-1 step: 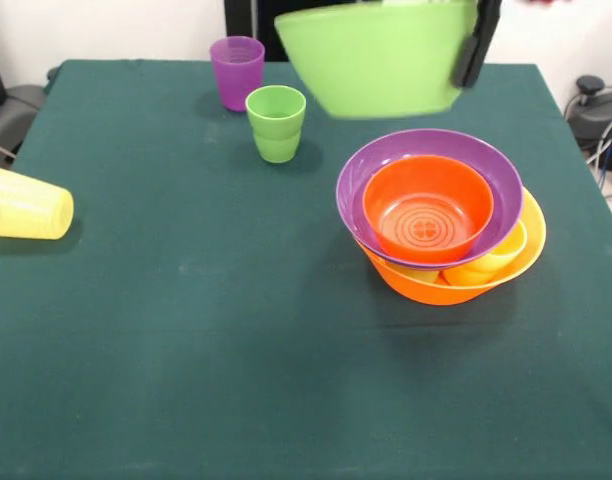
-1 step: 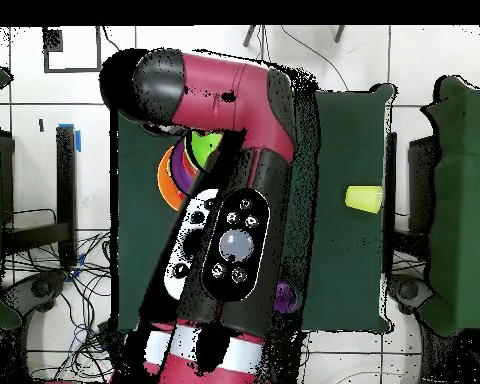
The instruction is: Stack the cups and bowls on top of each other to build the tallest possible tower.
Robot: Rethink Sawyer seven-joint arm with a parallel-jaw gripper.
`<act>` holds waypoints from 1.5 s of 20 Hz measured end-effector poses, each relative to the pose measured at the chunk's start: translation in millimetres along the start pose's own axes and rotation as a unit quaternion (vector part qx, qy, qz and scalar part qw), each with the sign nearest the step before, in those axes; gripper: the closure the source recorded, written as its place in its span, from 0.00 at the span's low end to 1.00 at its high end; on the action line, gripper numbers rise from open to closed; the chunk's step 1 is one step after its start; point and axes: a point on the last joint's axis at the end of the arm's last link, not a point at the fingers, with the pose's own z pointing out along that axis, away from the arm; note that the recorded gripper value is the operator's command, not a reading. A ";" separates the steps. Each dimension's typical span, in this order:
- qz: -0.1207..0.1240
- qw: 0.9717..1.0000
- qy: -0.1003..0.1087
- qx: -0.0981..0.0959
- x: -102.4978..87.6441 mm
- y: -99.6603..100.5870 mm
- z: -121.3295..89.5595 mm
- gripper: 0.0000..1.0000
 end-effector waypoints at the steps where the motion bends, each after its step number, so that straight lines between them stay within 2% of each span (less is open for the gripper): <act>1: 0.001 1.000 0.001 -0.002 -1.2 0.5 -7.4 1.00; 8: 0.013 0.999 0.007 -0.030 -1.2 9.4 -35.7 1.00; 15: 0.028 0.998 0.029 -0.041 20.1 26.5 -30.8 1.00; 22: 0.050 0.997 0.044 -0.037 40.3 37.5 -21.6 1.00; 23: 0.061 0.996 0.049 -0.033 46.2 39.6 -17.8 1.00; 28: 0.080 0.995 0.056 -0.023 53.1 40.7 -8.7 1.00; 30: 0.092 0.994 0.058 -0.012 54.9 38.0 -2.0 1.00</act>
